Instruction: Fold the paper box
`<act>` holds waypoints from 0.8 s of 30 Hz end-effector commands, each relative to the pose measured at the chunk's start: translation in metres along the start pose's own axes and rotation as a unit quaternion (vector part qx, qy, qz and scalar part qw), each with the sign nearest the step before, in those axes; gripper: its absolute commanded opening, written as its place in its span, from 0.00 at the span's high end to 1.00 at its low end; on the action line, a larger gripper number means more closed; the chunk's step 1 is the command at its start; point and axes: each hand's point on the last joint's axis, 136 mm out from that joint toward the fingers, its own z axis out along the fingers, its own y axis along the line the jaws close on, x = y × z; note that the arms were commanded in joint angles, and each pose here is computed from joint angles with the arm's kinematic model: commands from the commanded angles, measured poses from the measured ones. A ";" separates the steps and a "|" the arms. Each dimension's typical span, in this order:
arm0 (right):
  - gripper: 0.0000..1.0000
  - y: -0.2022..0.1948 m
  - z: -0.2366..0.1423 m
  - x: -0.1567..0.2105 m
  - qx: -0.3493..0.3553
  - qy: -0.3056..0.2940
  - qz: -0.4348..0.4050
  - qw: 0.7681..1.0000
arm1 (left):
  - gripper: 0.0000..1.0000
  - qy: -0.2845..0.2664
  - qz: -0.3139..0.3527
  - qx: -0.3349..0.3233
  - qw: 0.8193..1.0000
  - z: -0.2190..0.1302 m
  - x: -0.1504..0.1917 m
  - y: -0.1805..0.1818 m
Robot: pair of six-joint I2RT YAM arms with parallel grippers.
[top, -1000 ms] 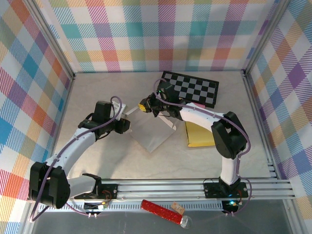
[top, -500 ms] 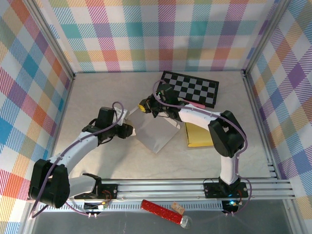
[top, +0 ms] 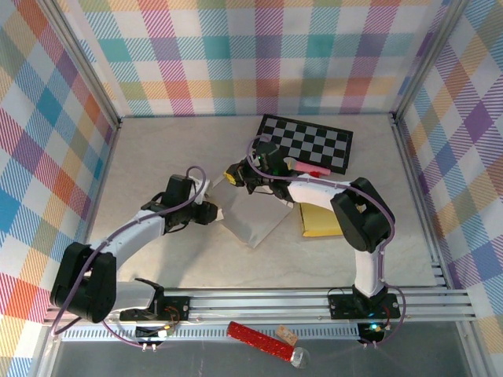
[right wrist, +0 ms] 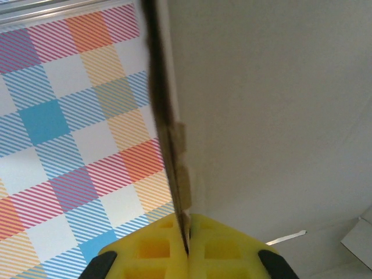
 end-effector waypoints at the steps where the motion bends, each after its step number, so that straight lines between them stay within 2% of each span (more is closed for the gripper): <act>1: 1.00 0.010 0.002 0.000 -0.033 -0.003 -0.008 0.999 | 0.73 -0.018 -0.011 -0.013 1.000 0.002 -0.015 -0.002; 10: 1.00 0.001 -0.005 -0.002 -0.073 -0.017 -0.019 0.997 | 0.72 -0.032 -0.044 -0.051 0.997 0.009 -0.017 0.003; 24: 1.00 -0.014 -0.005 -0.003 -0.079 -0.023 -0.015 0.997 | 0.77 -0.045 -0.032 -0.043 0.998 0.019 -0.026 -0.010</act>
